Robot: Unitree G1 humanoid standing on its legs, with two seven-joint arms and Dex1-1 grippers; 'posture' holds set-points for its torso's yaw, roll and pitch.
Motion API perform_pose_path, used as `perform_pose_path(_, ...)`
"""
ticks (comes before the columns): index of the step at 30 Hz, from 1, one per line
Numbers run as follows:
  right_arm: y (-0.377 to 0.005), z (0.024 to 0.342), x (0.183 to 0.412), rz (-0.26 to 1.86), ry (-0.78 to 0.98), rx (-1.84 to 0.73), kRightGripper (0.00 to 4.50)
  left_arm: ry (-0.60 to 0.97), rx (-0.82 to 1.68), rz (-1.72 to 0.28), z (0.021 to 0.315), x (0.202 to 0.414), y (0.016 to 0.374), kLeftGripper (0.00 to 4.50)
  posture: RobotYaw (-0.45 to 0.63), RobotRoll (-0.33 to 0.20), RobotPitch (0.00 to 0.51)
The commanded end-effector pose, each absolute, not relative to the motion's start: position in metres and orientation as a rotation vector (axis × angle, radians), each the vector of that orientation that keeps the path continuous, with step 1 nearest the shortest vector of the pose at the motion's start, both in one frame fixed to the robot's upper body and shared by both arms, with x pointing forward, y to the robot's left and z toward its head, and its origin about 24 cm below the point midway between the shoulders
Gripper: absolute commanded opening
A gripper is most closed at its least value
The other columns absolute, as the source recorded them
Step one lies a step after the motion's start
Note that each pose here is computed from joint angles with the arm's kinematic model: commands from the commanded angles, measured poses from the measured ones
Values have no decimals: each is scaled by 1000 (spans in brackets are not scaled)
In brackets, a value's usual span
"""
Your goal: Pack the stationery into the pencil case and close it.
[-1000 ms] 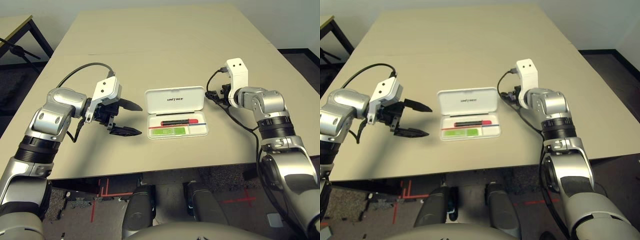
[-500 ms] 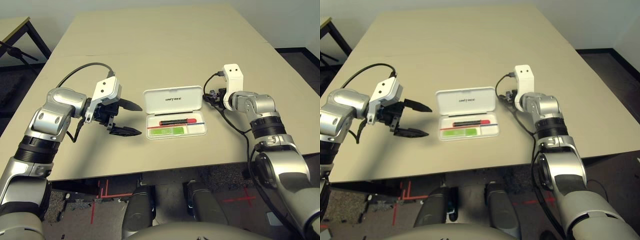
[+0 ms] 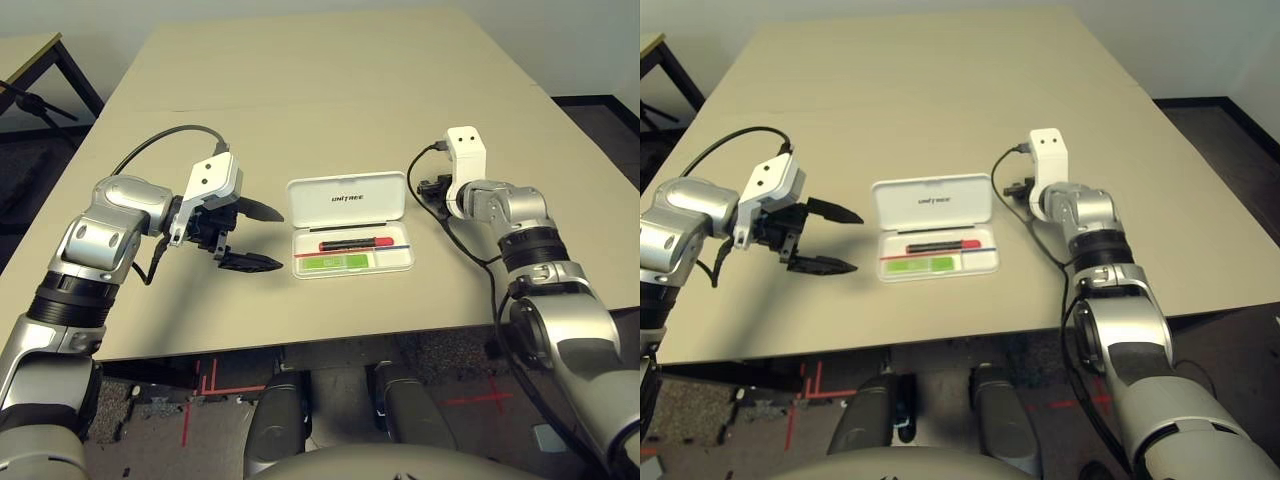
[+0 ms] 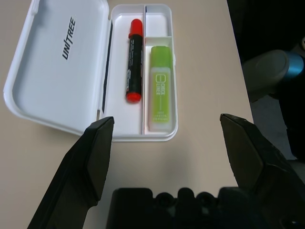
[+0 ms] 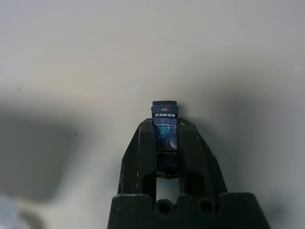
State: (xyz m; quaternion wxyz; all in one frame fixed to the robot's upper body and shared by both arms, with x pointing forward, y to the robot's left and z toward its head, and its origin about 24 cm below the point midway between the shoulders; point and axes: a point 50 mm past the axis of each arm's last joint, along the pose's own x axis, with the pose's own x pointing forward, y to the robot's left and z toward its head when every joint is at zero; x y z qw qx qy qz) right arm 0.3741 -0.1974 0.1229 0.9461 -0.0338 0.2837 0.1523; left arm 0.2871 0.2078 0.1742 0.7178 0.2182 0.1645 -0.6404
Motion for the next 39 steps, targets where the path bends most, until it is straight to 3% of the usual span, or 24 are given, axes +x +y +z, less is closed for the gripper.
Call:
perform_pose_path(1,-205,139,365,412,573,-144,335,352,474,-1414,176,285,210,4500,-38,0,106)
perform_pose_path(7,-221,180,335,777,599,-320,335,341,461,-1428,176,284,211,4500,-37,0,106)
perform_pose_path(16,-214,222,322,1176,488,-507,335,307,469,-1409,176,286,214,4500,-32,0,100)
perform_pose_path(27,-171,193,326,1530,520,-763,335,296,456,-1416,173,279,208,4500,19,0,92)
perform_pose_path(39,-145,155,335,1605,546,-825,335,297,450,-1400,173,273,208,4500,55,0,96)
